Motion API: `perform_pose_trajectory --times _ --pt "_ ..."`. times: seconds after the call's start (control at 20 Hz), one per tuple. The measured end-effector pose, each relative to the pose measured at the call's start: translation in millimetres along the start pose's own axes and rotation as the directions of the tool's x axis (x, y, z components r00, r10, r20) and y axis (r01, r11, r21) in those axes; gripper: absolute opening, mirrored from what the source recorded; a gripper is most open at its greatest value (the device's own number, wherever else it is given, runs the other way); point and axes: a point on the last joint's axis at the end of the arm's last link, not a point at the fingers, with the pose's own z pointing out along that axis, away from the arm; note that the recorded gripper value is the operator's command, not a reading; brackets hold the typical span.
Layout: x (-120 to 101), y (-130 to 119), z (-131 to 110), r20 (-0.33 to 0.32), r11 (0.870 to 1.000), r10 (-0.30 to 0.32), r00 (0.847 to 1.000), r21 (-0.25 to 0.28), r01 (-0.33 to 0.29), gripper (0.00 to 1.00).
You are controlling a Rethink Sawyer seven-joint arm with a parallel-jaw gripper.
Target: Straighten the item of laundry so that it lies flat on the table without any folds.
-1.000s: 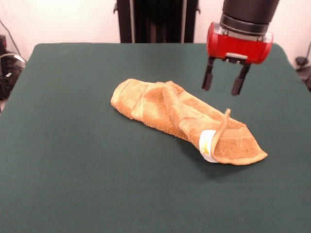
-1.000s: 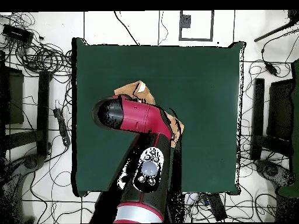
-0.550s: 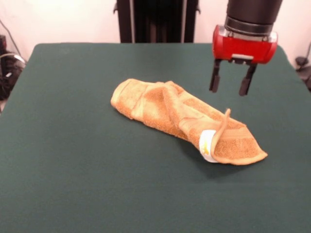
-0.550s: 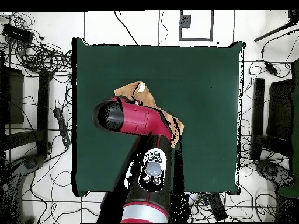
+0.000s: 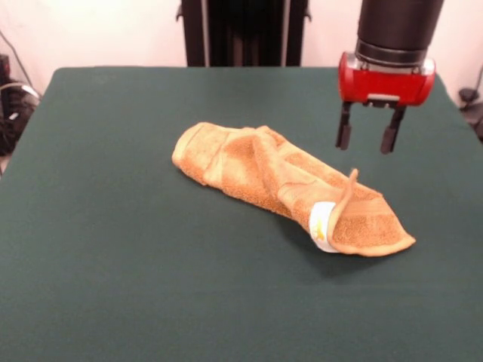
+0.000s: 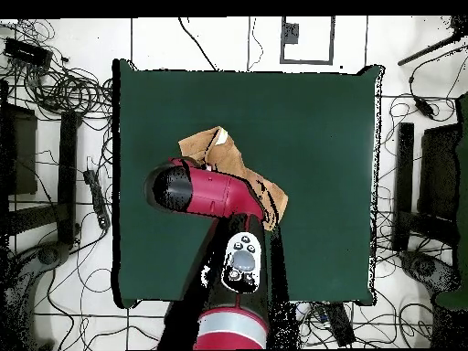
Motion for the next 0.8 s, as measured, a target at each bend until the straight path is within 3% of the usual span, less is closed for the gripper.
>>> perform_pose_trajectory --times 0.8 --pt "8 -10 29 0.064 1.0 0.024 0.998 -0.007 -0.024 1.0"
